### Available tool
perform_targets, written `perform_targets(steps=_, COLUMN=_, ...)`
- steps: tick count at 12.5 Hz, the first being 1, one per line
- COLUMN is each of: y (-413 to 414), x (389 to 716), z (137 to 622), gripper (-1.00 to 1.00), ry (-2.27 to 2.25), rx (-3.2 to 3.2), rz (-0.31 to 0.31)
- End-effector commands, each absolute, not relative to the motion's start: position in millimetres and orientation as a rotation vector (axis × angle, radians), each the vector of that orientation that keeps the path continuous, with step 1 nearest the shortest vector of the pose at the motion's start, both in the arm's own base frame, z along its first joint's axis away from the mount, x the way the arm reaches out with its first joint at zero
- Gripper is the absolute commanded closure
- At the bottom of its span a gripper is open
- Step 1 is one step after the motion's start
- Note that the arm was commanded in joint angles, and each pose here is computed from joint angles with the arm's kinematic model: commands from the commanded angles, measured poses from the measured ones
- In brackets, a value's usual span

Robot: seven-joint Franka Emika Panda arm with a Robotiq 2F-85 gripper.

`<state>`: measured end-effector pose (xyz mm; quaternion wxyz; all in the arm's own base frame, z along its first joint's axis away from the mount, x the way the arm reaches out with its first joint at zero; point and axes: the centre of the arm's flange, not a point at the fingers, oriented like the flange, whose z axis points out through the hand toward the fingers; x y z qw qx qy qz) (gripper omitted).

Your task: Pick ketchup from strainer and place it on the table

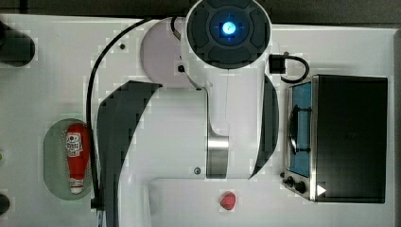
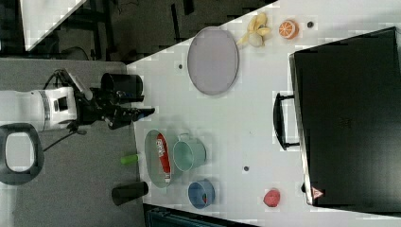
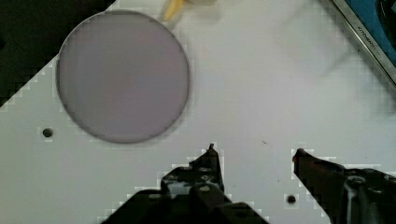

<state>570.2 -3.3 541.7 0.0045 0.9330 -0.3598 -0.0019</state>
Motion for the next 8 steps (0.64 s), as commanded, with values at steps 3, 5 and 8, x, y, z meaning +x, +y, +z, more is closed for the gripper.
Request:
perform_targets(steps=3, y=-5.4, x=497.2, z=578.8, gripper=-1.0, ry=-1.23, rx=2.897, rz=-0.064)
perform_targets(steps=5, y=38.7, x=499.6, z=572.8, gripper=-1.0, ry=-1.107, rx=2.937, rz=-0.072)
perform_targets(steps=8, y=127.4, x=497.0, z=557.3, gripper=-1.0, ry=-0.856, rx=3.001, rz=-0.064)
